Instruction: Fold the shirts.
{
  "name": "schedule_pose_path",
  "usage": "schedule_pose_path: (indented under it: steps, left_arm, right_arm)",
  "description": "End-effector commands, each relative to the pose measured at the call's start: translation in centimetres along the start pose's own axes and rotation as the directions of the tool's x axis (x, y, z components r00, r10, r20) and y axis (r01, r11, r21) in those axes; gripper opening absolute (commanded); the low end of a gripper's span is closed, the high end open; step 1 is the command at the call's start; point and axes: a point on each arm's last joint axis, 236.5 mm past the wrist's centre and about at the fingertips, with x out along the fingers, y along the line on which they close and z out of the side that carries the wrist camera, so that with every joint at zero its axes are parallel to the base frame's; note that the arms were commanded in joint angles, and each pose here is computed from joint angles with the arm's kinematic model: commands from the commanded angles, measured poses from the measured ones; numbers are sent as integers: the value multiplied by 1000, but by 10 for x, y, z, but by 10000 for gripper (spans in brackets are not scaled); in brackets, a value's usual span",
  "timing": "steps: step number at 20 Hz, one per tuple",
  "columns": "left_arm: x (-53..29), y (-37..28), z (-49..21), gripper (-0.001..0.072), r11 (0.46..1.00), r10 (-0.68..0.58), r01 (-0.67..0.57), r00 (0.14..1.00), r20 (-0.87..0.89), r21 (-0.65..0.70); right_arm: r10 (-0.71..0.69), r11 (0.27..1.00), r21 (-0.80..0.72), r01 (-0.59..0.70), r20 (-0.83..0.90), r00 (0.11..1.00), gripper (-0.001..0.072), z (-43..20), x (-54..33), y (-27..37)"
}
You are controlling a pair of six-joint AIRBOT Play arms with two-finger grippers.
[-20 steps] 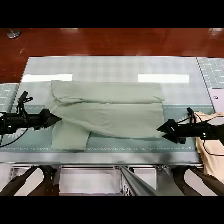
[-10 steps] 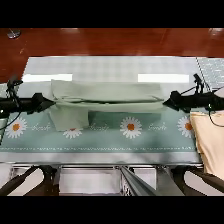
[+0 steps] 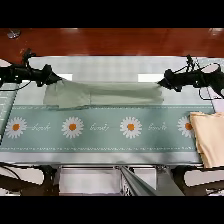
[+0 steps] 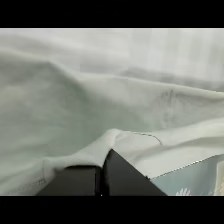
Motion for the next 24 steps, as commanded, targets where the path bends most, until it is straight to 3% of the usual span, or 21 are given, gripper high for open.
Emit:
schedule_pose_path:
  steps: [1, 2, 3, 4, 8, 10, 13, 17, 18, 19, 20, 21, 22, 24]
  left_arm:
    - [22, 9, 15, 21, 1000, -15, 14, 999, -43, -25]
    - [25, 11, 13, 143, 999, -17, 15, 998, -55, -28]
    - [25, 11, 6, 653, 999, -26, 23, 996, -87, -31]
    - [19, 15, 0, 701, 1000, -14, 10, 993, -121, -27]
    - [-49, 84, -8, 697, 952, 256, -280, 949, -185, -119]
    - [-74, 85, 6, 697, 945, 295, -302, 953, -73, -126]
    - [-91, 58, 22, 697, 948, 318, -313, 943, 96, -61]
    - [-76, 18, 17, 697, 957, 280, -286, 954, 107, 41]
    - [-67, 10, 12, 696, 959, 271, -277, 959, 89, 60]
    - [-59, 3, 8, 693, 960, 265, -270, 962, 71, 79]
    - [-52, -5, 3, 565, 960, 259, -263, 965, 53, 100]
    - [-45, -13, -3, 85, 959, 253, -255, 967, 33, 125]
    - [-37, -26, -8, 22, 960, 228, -227, 974, 18, 163]
    - [-18, -65, -21, 21, 969, 131, -125, 991, -16, 212]
  right_arm:
    - [7, 1000, 30, -6, -49, 999, 35, 1, 20, -8]
    - [4, 1000, 29, -2, -58, 998, 305, -1, 21, -10]
    - [3, 1000, 23, -1, -51, 999, 624, 2, 18, -11]
    - [-6, 1000, 14, 6, -40, 999, 626, 7, 11, -15]
    - [-157, 987, 11, 158, -38, 987, 626, 14, -25, -61]
    - [-235, 965, 86, 248, -136, 962, 625, -7, -21, -90]
    - [-169, 975, 99, 200, -257, 951, 625, -37, 10, -76]
    - [-75, 995, 42, 93, -316, 946, 599, -61, 42, -32]
    - [-71, 997, 16, 81, -331, 941, 457, -64, 42, -23]
    - [-70, 997, -13, 70, -345, 936, 144, -65, 36, -15]
    - [-66, 998, -41, 56, -337, 939, 28, -60, 27, -7]
    - [-80, 996, -71, 61, -301, 950, 28, -51, 12, -2]
    - [-116, 990, -109, 89, -267, 957, 27, -45, -6, -1]
    - [-218, 962, -210, 174, -204, 954, 27, -48, -50, -1]
